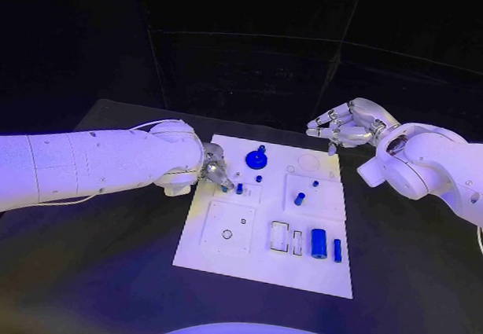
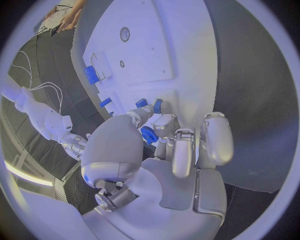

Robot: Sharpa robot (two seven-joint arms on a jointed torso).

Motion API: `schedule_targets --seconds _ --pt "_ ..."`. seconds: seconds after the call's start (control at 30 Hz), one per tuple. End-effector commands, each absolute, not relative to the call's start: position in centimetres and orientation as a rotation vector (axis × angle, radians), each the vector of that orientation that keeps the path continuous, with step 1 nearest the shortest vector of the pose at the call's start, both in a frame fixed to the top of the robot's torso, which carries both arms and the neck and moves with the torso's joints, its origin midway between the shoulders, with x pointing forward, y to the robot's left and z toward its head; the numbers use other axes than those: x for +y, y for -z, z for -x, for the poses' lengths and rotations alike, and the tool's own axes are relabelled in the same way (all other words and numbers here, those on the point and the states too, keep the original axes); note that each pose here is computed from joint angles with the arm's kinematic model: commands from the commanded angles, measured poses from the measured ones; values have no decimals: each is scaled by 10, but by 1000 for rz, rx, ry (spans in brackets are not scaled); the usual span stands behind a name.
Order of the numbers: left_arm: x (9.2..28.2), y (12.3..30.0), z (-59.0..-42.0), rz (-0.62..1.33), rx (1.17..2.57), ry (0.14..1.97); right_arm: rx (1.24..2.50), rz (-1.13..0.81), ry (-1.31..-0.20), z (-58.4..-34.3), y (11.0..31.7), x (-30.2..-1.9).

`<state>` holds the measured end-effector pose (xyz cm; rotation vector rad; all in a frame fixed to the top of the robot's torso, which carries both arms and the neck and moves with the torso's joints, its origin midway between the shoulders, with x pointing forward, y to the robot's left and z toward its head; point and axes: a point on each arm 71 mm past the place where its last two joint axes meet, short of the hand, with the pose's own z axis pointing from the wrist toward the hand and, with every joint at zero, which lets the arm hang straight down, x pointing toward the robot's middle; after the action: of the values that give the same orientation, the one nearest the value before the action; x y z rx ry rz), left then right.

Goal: Assemble the parts on the task board

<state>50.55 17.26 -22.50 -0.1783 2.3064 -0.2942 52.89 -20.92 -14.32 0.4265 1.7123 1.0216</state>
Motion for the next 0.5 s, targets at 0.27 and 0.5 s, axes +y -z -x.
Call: schedule_targets --seconds 0.27,0.5 --pt "174 228 -506 173 2324 274 1713 -418 -1027 -529 142 -208" --pt "176 228 -507 184 2315 270 1711 -419 -1026 -529 142 -208"
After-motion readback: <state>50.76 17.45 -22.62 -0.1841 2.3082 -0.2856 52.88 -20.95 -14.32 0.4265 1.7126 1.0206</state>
